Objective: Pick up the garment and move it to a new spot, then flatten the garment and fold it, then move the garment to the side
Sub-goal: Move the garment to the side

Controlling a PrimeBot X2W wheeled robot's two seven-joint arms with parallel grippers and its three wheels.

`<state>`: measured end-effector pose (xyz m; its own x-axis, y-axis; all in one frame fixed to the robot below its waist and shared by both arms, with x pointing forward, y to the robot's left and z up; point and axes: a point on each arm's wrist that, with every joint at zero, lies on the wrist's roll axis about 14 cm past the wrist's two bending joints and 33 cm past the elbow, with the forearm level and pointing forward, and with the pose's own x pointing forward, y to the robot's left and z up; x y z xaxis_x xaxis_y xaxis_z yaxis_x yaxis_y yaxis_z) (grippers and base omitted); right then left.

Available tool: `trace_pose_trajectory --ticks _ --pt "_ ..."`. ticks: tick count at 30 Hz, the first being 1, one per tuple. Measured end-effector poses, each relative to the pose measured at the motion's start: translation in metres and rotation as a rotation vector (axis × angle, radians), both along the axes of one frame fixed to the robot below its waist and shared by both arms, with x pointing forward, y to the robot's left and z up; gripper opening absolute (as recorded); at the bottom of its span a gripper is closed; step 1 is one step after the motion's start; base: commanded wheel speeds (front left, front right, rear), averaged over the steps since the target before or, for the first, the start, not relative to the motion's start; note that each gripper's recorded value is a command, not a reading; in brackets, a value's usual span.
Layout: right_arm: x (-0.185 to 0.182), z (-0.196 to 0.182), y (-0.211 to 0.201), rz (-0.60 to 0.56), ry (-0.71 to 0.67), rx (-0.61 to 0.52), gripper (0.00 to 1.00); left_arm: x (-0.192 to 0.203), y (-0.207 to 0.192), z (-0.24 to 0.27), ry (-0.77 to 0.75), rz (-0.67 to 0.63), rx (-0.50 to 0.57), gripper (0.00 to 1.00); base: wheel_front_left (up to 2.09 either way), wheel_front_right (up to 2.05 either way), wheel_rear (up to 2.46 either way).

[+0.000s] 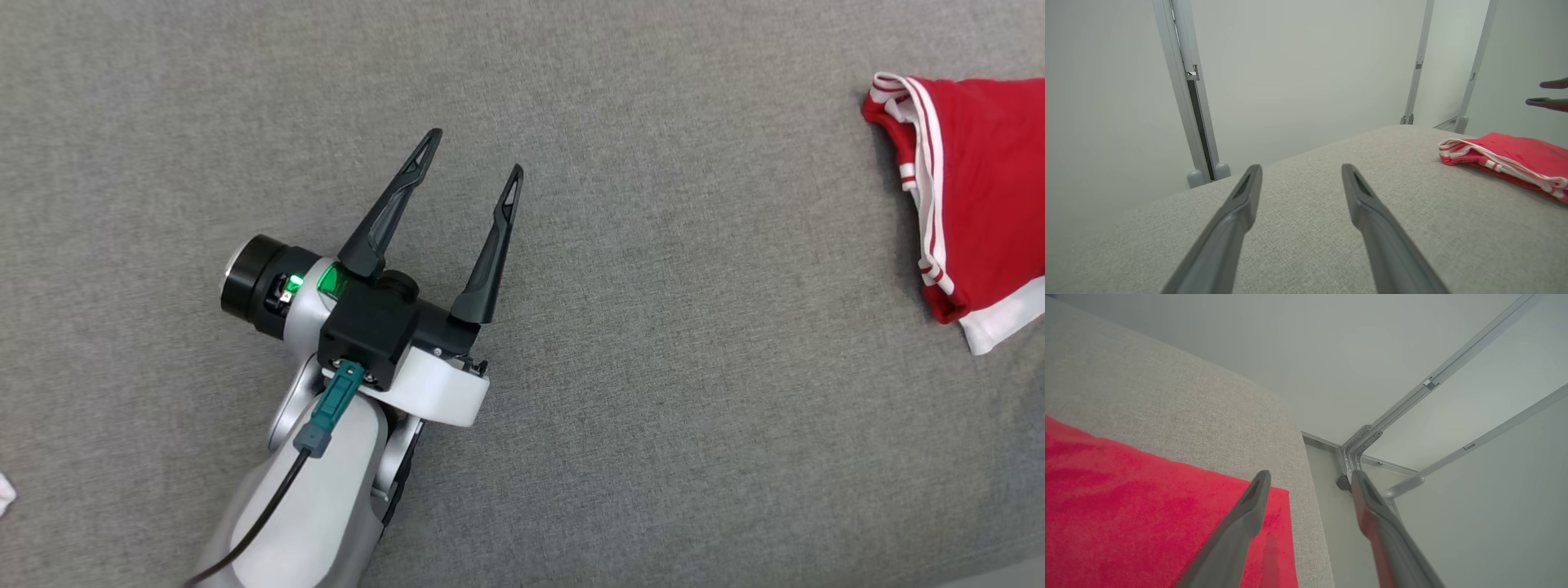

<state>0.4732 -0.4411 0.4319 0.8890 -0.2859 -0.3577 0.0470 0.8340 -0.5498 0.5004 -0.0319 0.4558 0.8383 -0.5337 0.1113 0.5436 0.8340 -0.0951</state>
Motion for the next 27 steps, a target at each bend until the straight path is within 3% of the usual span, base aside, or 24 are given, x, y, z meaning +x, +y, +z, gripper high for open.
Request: trace_pose_trajectory --ticks 4,12,20,27 --pt "0.015 0.030 0.018 0.023 -0.141 0.048 1.00 -0.006 0.009 0.014 -0.010 0.033 -0.006 1.00 0.00 0.00 0.00" --pt "0.021 0.060 0.107 0.178 -0.324 0.216 1.00 -0.026 0.044 0.045 -0.032 0.141 -0.012 1.00 0.00 0.00 0.00" --pt "0.007 0.081 0.206 0.328 -0.452 0.440 1.00 -0.056 0.102 0.060 -0.029 0.309 -0.003 1.00 0.00 0.00 0.00" --pt "-0.019 0.090 0.259 0.378 -0.509 0.573 1.00 -0.088 0.143 0.065 -0.021 0.429 -0.001 1.00 0.00 0.00 0.00"
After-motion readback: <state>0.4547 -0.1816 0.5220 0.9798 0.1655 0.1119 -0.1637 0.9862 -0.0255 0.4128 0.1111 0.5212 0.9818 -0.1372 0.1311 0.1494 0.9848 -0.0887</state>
